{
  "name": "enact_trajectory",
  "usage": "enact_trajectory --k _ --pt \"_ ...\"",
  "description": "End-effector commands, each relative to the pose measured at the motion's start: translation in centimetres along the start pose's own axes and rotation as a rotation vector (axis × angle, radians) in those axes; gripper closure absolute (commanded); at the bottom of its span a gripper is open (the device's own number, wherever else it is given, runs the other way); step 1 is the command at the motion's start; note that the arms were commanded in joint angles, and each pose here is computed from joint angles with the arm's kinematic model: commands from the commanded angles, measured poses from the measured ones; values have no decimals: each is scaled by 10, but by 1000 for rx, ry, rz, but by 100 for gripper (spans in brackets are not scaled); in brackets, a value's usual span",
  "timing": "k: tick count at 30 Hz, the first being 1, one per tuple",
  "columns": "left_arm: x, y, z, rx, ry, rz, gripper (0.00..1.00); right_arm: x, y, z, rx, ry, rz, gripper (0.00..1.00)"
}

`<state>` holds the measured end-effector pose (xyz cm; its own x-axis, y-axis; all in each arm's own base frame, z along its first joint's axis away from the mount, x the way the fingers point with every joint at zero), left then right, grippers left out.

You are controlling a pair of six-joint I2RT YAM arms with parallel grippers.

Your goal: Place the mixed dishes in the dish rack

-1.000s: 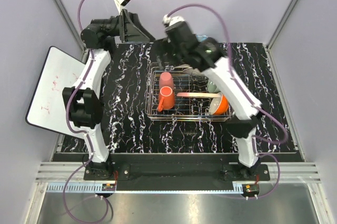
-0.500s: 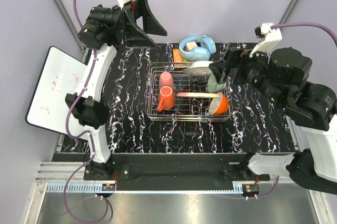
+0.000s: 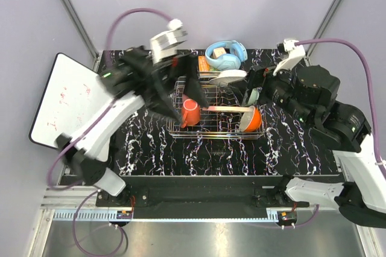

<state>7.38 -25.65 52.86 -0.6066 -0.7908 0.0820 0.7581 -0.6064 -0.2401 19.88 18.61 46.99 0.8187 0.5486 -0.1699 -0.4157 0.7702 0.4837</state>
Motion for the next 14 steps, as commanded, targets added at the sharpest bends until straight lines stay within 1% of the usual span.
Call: enact_trajectory --k 1,2,3,4,5,6,8,9,10,11,12,13,14 --pt "-30 105 -70 -58 183 102 1 -23 10 11 49 -77 101 0" --pt "-42 118 -65 -56 174 137 1 -23 9 7 51 -69 102 0" --pt "-53 148 -66 -61 171 161 1 -26 11 7 54 -67 120 0" --pt "-63 160 -52 9 171 189 1 -29 11 6 55 -64 124 0" --pt "-79 142 0 289 178 263 1 -30 11 5 59 -63 129 0" --pt "-94 168 3 421 195 270 1 -32 12 5 63 -61 137 0" --pt "-112 161 25 678 234 311 1 -33 12 4 74 -58 142 0" --pt "-115 163 29 786 253 306 1 -31 11 1 78 -51 136 0" --pt "-116 162 31 836 262 304 1 -29 9 -1 79 -44 123 1" --pt "-120 166 30 850 264 307 1 -27 5 -6 79 -27 100 0" --pt "-118 155 37 935 280 304 1 -23 2 -9 76 -16 78 0" --pt "-120 153 38 947 282 307 1 -21 1 -12 74 -8 71 0" --pt "-125 157 33 927 282 315 1 -18 -1 -16 64 1 65 1"
Point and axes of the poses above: each gripper's point midway between its finger pads, its own x axis out along the fingers, its own y axis along the line the jaws close on, z = x × y, the point moved 2 cm from there along -x, back along the fingers, and after that the axes turned 10 degrees about x, right-handed, at the moved point
